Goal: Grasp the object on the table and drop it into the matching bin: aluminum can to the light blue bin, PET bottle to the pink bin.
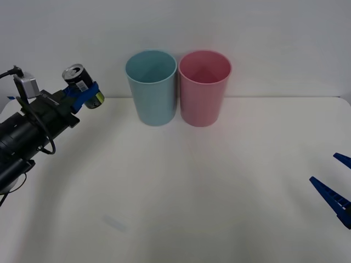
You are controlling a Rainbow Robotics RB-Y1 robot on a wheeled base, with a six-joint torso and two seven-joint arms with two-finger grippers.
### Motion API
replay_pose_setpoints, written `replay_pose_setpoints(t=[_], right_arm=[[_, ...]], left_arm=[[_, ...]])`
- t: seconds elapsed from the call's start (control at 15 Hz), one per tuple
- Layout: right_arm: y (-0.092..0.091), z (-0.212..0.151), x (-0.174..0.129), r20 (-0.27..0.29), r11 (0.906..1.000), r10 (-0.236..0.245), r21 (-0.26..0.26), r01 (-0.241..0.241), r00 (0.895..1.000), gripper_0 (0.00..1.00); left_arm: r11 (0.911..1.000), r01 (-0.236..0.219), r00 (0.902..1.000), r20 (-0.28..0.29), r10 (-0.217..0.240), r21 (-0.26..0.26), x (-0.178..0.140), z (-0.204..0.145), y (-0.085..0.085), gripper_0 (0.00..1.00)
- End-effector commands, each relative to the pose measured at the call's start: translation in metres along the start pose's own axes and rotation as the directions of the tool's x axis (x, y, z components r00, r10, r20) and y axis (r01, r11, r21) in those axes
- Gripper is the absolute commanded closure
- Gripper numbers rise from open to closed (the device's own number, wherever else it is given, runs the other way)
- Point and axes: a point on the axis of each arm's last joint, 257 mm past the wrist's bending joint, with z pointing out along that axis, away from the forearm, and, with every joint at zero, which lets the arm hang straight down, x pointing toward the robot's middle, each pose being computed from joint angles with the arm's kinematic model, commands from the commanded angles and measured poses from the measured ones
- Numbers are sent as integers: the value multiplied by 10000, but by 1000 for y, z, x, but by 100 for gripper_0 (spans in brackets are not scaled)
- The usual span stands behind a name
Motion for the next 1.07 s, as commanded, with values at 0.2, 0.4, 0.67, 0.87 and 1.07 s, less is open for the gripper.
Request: replay_pose_setpoints(t=[0.2,0.4,0.67,0.87,1.07], right_arm=[[0,0,0,0,10000,0,0,0,10000,0],[0,0,0,0,10000,0,0,0,10000,0],[0,0,0,0,10000,0,0,0,10000,0],[0,0,0,0,10000,0,0,0,10000,0],[0,0,0,0,10000,0,0,0,10000,0]], left_arm=[[9995,-268,9993,250,263,174,-36,27,2,100],[9990,-194,9994,302,182,396,-58,47,-2,100],[9990,-131,9999,-15,132,429,-72,74,-2,100],[9982,-63,9989,-453,89,588,-66,101,5,100],[9984,-41,9972,-745,83,555,-64,129,13,100]])
